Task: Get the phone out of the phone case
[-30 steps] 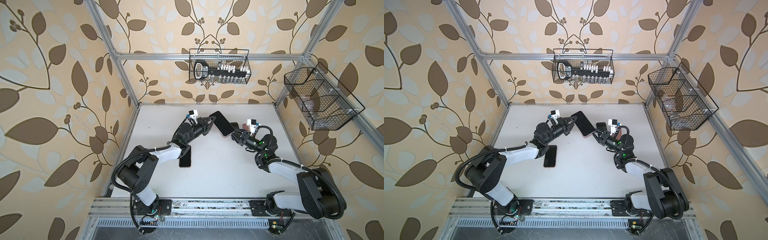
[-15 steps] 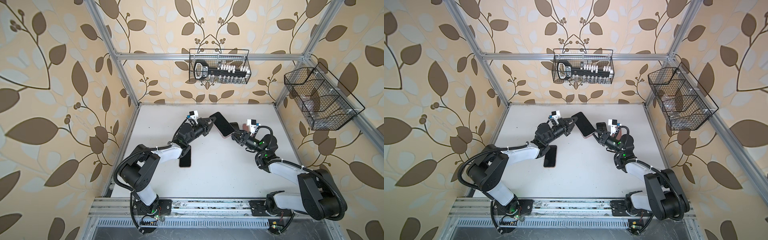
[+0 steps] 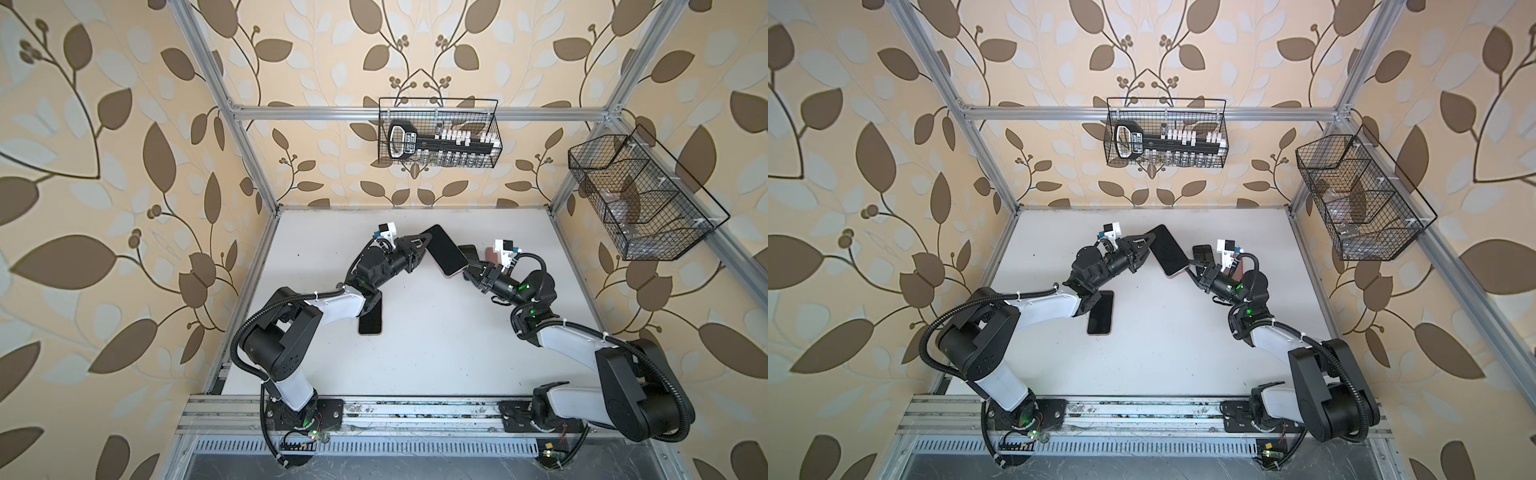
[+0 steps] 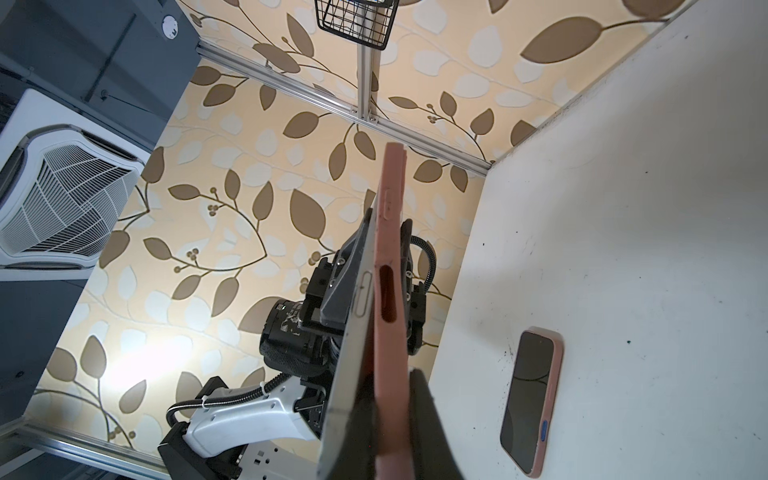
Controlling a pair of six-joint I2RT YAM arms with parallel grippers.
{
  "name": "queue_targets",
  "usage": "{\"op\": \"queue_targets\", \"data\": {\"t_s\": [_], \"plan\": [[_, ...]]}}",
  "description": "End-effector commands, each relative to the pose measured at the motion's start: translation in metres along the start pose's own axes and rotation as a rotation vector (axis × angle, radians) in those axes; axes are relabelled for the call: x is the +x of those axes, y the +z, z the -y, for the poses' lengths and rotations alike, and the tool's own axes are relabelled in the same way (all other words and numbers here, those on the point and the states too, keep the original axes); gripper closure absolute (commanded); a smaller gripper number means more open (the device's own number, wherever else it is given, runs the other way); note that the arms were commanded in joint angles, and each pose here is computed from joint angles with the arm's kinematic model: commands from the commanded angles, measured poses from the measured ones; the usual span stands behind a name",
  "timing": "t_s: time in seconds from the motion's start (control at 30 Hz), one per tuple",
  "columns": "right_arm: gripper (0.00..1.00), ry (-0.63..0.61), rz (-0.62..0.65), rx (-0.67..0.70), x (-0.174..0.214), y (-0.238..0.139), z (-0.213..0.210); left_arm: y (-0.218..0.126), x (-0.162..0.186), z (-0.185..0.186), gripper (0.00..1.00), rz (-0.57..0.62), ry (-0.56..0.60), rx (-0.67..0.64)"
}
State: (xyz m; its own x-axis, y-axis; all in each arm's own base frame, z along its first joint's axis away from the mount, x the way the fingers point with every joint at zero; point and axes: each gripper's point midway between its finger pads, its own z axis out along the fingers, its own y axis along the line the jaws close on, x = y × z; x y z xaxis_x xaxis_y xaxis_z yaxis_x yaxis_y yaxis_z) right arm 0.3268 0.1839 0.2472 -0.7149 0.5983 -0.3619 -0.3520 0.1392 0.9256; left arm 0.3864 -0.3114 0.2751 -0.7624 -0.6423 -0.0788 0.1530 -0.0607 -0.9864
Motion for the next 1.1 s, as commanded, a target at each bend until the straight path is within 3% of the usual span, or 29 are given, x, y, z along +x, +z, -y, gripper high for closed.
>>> {"op": "queue_targets", "data": {"t_s": [0.0, 0.43, 0.67, 0.87, 1.07], "plan": [[0.98, -0.019, 0.039, -0.074, -0.007, -0.004, -0.022, 0.002, -0.010, 0.043, 0.67, 0.028, 0.053, 0.133], [0.99, 0.036, 0.116, -0.093, -0.019, -0.009, -0.019, -0.001, -0.009, 0.039, 0.42, 0.025, 0.029, 0.116], [1.00, 0.051, 0.157, -0.100, -0.026, -0.010, -0.015, -0.010, -0.008, 0.028, 0.32, 0.040, 0.025, 0.008], [1.00, 0.053, 0.181, -0.101, -0.032, -0.009, -0.013, -0.019, -0.004, 0.032, 0.26, 0.039, 0.071, -0.094], [1.00, 0.065, 0.192, -0.107, -0.034, -0.007, -0.011, -0.020, 0.000, 0.036, 0.25, 0.024, 0.070, -0.097]]}}
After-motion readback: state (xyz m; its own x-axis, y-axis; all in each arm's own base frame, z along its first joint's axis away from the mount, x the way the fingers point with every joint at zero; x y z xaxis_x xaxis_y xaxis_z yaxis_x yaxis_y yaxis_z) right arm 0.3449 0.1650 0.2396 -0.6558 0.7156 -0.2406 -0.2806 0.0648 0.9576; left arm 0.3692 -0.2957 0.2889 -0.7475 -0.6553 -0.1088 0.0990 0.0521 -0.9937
